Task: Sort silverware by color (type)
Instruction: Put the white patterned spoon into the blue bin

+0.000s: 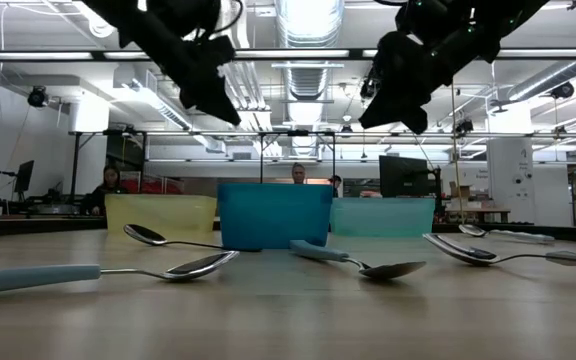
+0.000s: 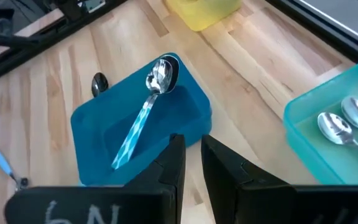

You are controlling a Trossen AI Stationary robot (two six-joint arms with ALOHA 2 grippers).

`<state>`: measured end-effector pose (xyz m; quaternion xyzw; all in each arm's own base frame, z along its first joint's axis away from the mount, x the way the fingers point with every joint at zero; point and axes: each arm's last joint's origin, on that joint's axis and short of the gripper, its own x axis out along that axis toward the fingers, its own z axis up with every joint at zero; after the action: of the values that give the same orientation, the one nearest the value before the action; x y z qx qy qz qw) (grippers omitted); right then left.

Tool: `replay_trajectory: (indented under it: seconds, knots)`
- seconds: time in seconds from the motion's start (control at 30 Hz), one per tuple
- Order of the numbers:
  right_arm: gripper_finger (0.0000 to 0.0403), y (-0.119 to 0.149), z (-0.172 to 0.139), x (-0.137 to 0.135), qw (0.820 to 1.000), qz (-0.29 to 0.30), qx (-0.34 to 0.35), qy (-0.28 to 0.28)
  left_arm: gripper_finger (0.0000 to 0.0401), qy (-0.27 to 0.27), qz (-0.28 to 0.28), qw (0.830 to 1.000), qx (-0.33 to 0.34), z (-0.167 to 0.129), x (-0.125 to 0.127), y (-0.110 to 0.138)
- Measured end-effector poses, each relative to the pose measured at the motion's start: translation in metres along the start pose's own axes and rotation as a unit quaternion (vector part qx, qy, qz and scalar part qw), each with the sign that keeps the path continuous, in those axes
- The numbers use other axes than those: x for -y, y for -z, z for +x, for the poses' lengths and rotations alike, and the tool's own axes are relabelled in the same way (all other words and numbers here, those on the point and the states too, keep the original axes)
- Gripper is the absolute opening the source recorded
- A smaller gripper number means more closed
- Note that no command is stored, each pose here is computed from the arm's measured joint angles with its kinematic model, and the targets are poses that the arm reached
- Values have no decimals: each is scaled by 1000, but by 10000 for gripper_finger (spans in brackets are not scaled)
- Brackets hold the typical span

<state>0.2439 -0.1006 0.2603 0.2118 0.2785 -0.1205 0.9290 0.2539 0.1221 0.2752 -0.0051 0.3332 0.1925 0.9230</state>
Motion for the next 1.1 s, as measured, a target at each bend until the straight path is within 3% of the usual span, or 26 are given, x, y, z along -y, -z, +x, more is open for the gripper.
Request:
replay_trajectory:
  seconds: [0.33, 1.1]
  knots:
    - [43, 2, 1, -7, 999, 51, -7, -15, 15, -2, -7, 997, 72, -8, 7, 14]
    - [43, 39, 6, -74, 982, 130, -122, -64, 15, -2, -16, 996, 83, -1, 8, 14]
